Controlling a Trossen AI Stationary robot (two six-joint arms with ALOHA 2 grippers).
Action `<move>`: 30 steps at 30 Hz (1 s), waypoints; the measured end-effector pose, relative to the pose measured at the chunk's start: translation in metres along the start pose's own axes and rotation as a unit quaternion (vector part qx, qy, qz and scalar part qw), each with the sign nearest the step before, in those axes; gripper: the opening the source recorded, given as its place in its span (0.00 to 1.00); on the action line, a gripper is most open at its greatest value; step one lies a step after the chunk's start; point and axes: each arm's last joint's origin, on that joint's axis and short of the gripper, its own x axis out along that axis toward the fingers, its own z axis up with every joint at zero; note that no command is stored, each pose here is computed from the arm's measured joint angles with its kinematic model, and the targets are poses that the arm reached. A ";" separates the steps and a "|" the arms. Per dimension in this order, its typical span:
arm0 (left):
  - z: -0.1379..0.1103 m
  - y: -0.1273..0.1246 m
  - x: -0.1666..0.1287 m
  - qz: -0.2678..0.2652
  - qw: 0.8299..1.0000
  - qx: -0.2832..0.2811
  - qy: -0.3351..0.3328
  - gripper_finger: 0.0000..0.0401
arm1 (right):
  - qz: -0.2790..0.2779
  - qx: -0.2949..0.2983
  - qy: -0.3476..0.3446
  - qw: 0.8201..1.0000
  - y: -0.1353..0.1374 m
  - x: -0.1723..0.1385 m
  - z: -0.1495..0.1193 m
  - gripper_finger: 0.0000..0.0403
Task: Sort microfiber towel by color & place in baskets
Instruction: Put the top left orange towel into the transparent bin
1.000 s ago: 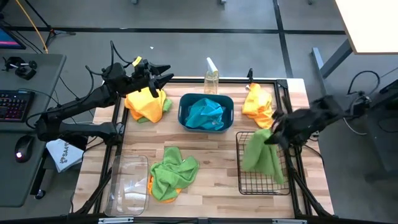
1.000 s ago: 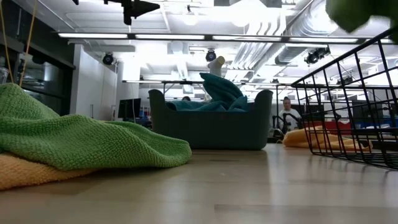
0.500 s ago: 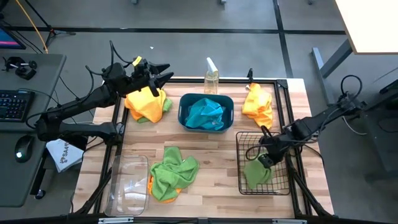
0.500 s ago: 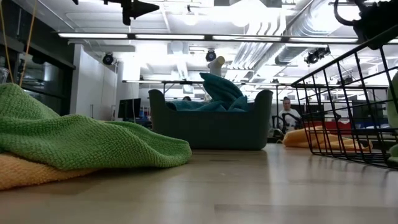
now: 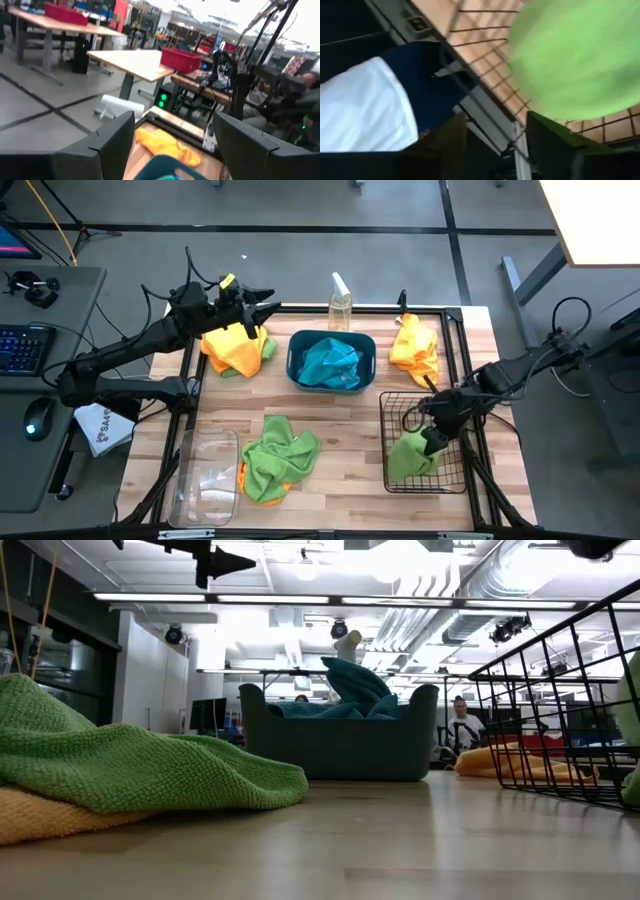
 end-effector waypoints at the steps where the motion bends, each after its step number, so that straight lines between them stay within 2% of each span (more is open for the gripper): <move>1: -0.001 0.000 0.000 0.002 1.000 -0.001 0.007 0.64 | 0.006 -0.007 -0.006 1.000 0.003 -0.004 0.000 0.57; 4: -0.004 0.001 0.000 0.005 1.000 -0.011 0.019 0.64 | 0.031 -0.028 -0.045 0.998 0.015 -0.019 0.001 0.66; 6: -0.006 0.002 0.002 0.012 0.998 -0.045 0.036 0.64 | 0.044 -0.036 -0.105 0.993 0.022 -0.030 0.005 0.70; 8: -0.011 0.004 0.005 0.044 0.989 -0.080 0.114 0.64 | 0.061 -0.046 -0.185 0.980 0.030 -0.041 0.012 0.71; 10: -0.017 0.009 0.006 0.097 0.964 -0.063 0.238 0.64 | 0.078 -0.068 -0.269 0.957 0.037 -0.053 0.021 0.72; 12: -0.015 0.014 0.007 0.154 0.928 -0.016 0.338 0.64 | 0.084 -0.091 -0.345 0.931 0.042 -0.064 0.030 0.72; 15: -0.019 0.024 0.009 0.242 0.864 0.031 0.441 0.64 | 0.065 -0.110 -0.429 0.894 0.042 -0.077 0.046 0.72; 17: -0.034 0.035 0.011 0.278 0.824 0.023 0.493 0.64 | 0.044 -0.108 -0.467 0.877 0.039 -0.085 0.055 0.72; 20: -0.065 0.052 0.013 0.301 0.789 -0.015 0.536 0.64 | 0.009 -0.104 -0.497 0.862 0.032 -0.092 0.068 0.72; 25: -0.107 0.076 0.008 0.348 0.728 -0.013 0.591 0.64 | -0.036 -0.107 -0.510 0.853 0.028 -0.092 0.085 0.72; 26: -0.112 0.081 0.007 0.355 0.720 -0.010 0.596 0.64 | -0.043 -0.108 -0.509 0.853 0.028 -0.091 0.088 0.72; 30: -0.130 0.098 0.010 0.351 0.711 -0.001 0.609 0.64 | -0.072 -0.127 -0.491 0.859 0.027 -0.083 0.101 0.72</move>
